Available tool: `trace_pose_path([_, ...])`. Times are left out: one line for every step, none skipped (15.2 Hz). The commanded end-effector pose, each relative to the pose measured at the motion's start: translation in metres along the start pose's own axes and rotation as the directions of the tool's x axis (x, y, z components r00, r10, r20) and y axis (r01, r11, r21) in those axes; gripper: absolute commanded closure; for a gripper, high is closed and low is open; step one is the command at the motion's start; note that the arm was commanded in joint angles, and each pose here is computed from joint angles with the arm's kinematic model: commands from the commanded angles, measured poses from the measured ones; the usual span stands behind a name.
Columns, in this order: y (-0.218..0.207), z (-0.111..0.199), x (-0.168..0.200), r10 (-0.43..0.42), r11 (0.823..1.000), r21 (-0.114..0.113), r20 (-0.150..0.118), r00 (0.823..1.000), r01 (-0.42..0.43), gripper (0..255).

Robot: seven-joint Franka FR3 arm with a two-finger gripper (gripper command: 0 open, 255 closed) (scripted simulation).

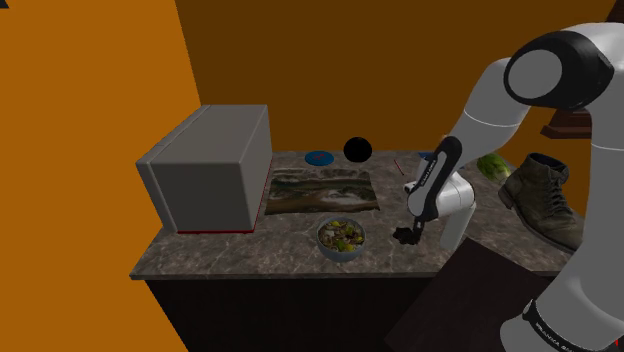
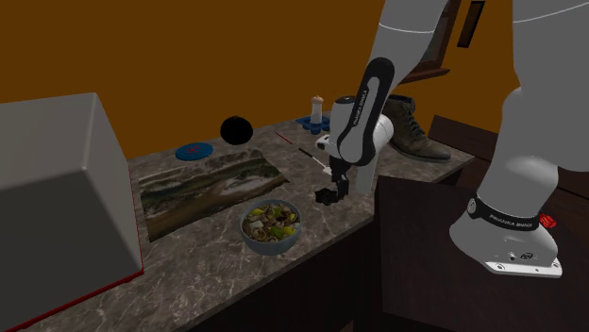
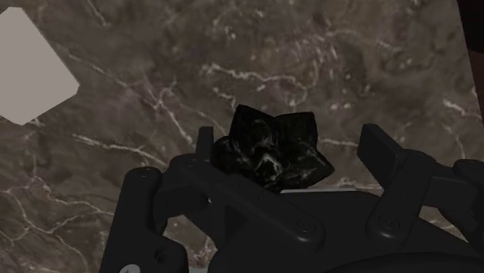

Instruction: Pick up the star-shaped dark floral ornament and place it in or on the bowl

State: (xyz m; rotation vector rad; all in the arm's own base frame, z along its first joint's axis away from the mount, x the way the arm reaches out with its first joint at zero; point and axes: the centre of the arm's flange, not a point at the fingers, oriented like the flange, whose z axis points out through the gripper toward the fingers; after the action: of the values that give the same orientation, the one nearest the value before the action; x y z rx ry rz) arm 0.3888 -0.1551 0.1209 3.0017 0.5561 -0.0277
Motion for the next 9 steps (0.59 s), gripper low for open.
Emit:
trace_pose_path([0.002,0.008,-0.004,0.011,1.0,-0.003,0.002,1.0,-0.011,0])
trace_pose_path([0.002,0.013,-0.004,0.011,1.0,-0.003,0.002,1.0,-0.011,0])
trace_pose_path([0.002,0.019,-0.004,0.011,1.0,-0.003,0.002,1.0,-0.011,0])
trace_pose_path([0.002,0.024,-0.004,0.011,1.0,-0.003,0.002,1.0,-0.011,0])
trace_pose_path([0.002,0.029,-0.004,0.011,1.0,-0.003,0.002,1.0,-0.011,0])
trace_pose_path([0.002,0.038,-0.004,0.011,1.0,-0.003,0.002,1.0,-0.011,0])
trace_pose_path([0.002,0.038,-0.004,0.011,1.0,-0.003,0.002,1.0,-0.011,0])
trace_pose_path([0.002,0.038,-0.004,0.011,1.0,-0.003,0.002,1.0,-0.011,0])
trace_pose_path([0.002,0.038,-0.004,0.011,1.0,-0.003,0.002,1.0,-0.011,0])
